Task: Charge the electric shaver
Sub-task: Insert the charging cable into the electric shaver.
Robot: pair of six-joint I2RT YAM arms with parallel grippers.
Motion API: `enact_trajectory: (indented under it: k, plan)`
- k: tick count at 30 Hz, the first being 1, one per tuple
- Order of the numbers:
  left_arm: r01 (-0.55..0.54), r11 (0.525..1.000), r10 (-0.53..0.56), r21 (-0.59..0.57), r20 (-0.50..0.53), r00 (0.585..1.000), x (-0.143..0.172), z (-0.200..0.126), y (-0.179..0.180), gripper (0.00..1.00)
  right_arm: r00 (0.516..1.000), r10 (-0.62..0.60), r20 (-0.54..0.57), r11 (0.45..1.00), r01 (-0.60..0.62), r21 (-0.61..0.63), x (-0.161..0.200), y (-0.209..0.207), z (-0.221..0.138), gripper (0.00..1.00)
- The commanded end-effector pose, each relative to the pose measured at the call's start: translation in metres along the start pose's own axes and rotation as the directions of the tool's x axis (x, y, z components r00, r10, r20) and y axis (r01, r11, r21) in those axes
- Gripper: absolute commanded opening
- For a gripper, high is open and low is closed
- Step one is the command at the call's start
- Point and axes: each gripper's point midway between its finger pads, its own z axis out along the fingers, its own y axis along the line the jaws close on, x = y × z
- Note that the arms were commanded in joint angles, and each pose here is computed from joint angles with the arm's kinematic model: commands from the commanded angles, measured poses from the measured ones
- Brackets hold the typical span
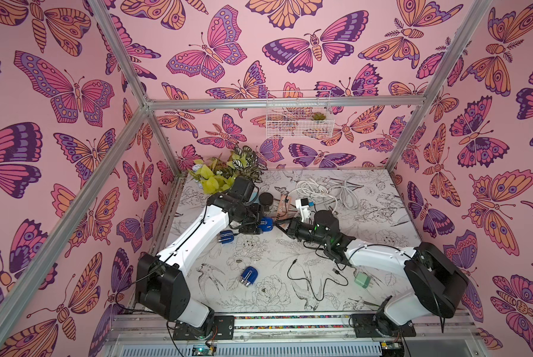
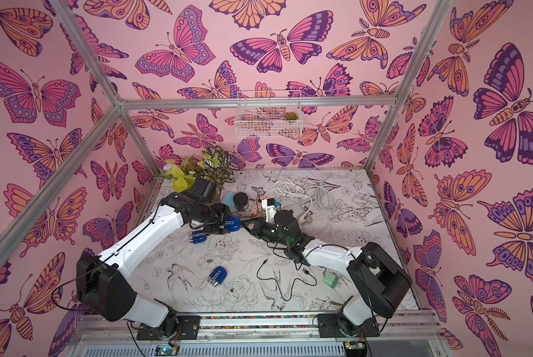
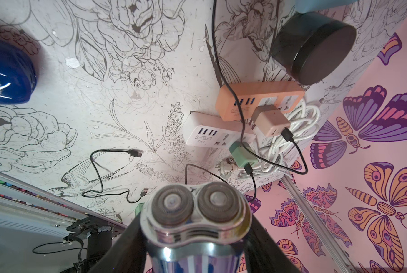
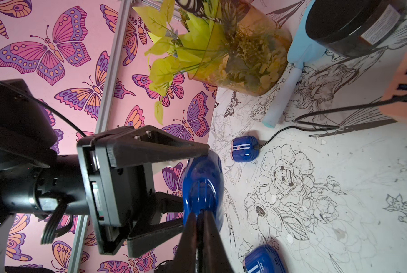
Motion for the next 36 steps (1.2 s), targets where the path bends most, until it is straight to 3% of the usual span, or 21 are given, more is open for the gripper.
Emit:
enact_trajectory:
  k: [1, 12, 20, 29, 36]
  plan:
    - [-0.050, 0.997, 0.058, 0.055, -0.155, 0.986, 0.036, -0.013, -0.004, 0.00, 0.997, -0.033, -0.063, 0.998, 0.030, -0.047, 0.010, 0.015, 0.002, 0.00]
    - [-0.071, 0.995, 0.083, 0.069, -0.188, 0.979, 0.043, -0.021, -0.005, 0.00, 0.988, -0.092, -0.124, 0.996, 0.093, 0.002, 0.019, 0.004, -0.002, 0.00]
    - [-0.050, 0.997, 0.062, 0.063, -0.208, 0.976, 0.043, -0.023, -0.001, 0.00, 0.980, -0.163, -0.112, 0.984, 0.152, -0.096, 0.013, 0.030, -0.009, 0.00]
    - [-0.058, 0.994, 0.076, 0.091, -0.217, 0.973, 0.050, -0.031, -0.007, 0.00, 0.980, -0.143, -0.136, 0.990, 0.140, -0.031, 0.020, 0.017, -0.001, 0.00]
    - [-0.078, 0.991, 0.101, 0.106, -0.232, 0.968, 0.061, -0.034, -0.008, 0.00, 0.975, -0.114, -0.192, 0.993, 0.105, -0.056, 0.036, 0.017, 0.021, 0.00]
